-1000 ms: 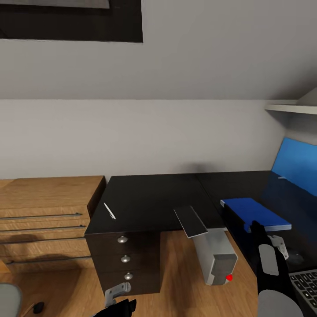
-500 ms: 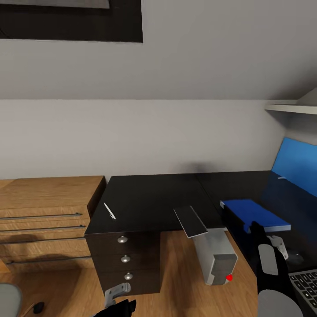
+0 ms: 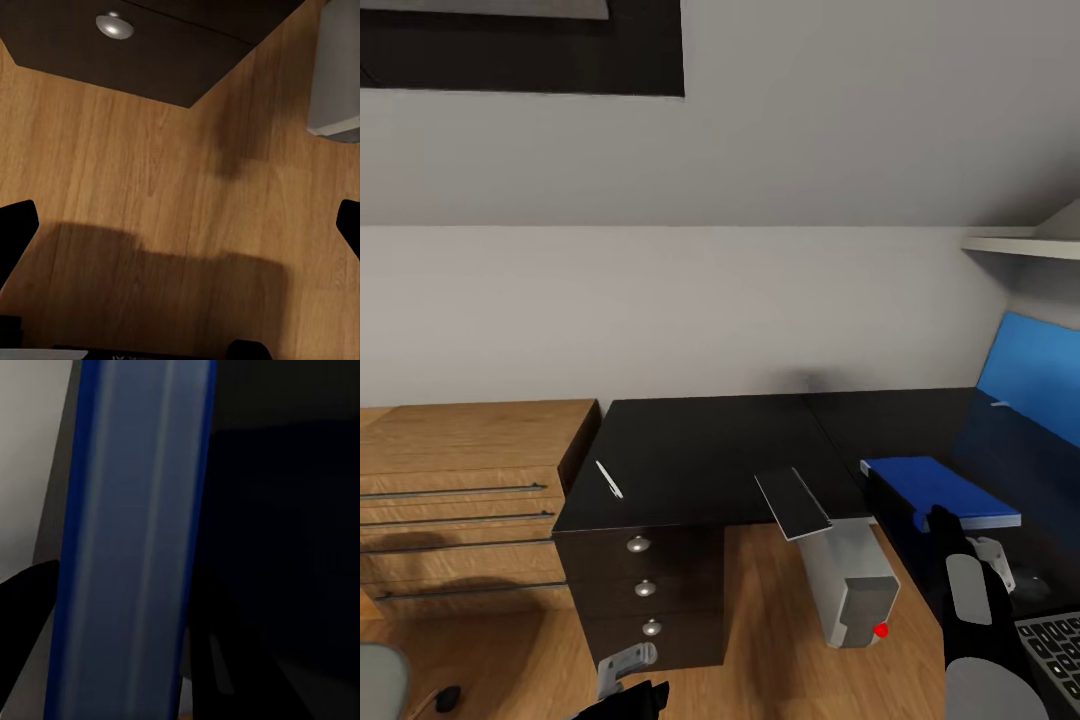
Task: In the bedroom, organize the workspace by keeping the computer under the desk, ensuring the monitor is on the desk, placing the keyboard on the desk next to the monitor, placing the mouse on the desk next to the keyboard, moving the folder from the swivel chair onto the desk next to the mouse, stacking the notebook on top of the folder with the pen on top of the notebook, and positioning the swivel chair next to the desk.
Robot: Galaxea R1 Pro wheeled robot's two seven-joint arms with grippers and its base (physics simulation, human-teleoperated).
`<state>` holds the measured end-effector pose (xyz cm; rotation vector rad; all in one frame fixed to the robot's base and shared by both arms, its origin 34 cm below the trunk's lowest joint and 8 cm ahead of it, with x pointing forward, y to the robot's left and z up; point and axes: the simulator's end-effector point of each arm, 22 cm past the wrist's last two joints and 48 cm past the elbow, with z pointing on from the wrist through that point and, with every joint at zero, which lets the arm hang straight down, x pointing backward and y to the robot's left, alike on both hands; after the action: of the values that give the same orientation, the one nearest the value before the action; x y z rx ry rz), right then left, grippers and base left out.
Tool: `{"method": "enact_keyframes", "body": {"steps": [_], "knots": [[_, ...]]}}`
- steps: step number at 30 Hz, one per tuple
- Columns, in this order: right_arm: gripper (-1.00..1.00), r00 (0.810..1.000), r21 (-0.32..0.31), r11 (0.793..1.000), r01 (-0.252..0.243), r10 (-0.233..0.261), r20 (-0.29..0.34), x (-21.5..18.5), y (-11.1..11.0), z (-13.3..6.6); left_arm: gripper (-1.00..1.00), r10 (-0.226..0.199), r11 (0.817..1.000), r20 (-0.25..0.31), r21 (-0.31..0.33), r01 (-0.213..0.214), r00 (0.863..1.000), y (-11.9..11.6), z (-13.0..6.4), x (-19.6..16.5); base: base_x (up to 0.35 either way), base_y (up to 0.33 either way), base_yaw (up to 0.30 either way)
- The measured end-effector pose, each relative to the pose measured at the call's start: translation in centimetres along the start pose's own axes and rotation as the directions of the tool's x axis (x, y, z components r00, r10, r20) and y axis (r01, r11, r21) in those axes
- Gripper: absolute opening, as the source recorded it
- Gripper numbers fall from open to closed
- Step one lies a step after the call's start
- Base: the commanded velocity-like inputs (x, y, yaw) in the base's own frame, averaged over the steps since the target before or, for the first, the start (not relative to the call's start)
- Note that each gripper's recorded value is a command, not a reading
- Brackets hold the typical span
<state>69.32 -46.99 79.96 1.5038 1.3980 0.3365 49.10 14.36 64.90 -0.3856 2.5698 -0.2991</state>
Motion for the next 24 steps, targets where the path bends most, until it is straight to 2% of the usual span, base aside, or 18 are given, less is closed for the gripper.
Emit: {"method": "enact_keyframes", "body": {"steps": [1,2,15,24], "knots": [[-1.00,1.000,0.000,1.000,0.000,0.000,0.000,0.00,0.00,0.00,1.00,0.000,1.000,0.000,0.000,0.000,1.000,0.00,0.00,0.00,0.000,0.000,0.000],[1.00,1.000,0.000,1.000,0.000,0.000,0.000,0.00,0.00,0.00,1.00,0.000,1.000,0.000,0.000,0.000,1.000,0.00,0.00,-0.01,0.000,0.000,0.000],[1.00,1.000,-0.001,1.000,0.004,-0.004,0.001,-0.01,0.06,-0.01,1.00,0.001,1.000,0.001,-0.001,-0.001,1.000,0.01,0.00,-0.02,-0.004,0.000,0.000],[1.00,1.000,-0.004,1.000,0.006,-0.006,0.000,0.05,0.18,-0.01,1.00,0.001,1.000,0.001,-0.001,-0.001,1.000,0.02,0.02,-0.03,-0.201,0.000,0.000]]}}
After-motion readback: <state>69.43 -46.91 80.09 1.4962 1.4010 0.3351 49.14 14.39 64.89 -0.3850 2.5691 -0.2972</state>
